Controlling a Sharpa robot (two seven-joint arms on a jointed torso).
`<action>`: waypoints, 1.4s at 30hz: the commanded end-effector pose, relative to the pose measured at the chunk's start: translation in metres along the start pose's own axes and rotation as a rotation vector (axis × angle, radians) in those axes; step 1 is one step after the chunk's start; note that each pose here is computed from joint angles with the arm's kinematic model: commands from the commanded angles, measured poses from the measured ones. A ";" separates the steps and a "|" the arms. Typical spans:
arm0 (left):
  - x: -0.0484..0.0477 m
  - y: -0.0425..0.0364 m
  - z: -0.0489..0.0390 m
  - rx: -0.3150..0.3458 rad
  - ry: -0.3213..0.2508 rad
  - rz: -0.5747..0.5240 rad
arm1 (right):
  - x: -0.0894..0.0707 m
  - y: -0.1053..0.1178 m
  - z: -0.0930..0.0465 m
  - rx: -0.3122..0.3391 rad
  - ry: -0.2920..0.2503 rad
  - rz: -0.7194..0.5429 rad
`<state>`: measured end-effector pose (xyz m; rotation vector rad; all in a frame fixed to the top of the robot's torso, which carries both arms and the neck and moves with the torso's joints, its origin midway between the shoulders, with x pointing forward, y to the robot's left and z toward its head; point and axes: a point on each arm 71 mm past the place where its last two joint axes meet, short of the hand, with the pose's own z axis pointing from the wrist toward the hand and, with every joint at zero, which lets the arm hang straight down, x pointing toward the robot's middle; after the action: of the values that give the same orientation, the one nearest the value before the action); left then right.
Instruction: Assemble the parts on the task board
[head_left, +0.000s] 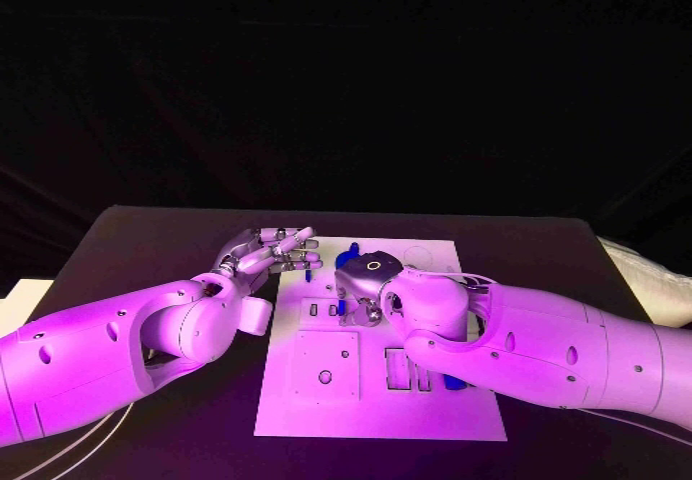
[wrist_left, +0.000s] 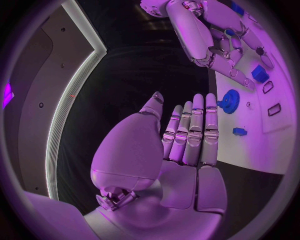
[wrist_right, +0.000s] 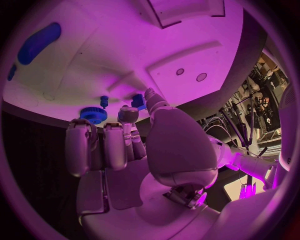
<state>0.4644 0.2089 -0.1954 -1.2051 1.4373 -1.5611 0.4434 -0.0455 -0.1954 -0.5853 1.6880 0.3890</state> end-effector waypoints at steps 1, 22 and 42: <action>0.0023 -0.0006 0.0004 0.005 0.018 -0.009 | -0.002 0.000 -0.001 0.008 -0.030 0.006; -0.0024 0.0094 -0.0011 -0.157 0.083 0.280 | -0.048 -0.064 -0.067 -0.137 -0.221 0.396; 0.0200 -0.0137 0.0475 -0.656 0.264 1.192 | -0.048 -0.159 -0.104 0.067 -0.271 0.852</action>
<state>0.5029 0.1720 -0.1761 -0.3514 2.2274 -0.6268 0.4568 -0.2246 -0.1194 0.2111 1.6322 0.9142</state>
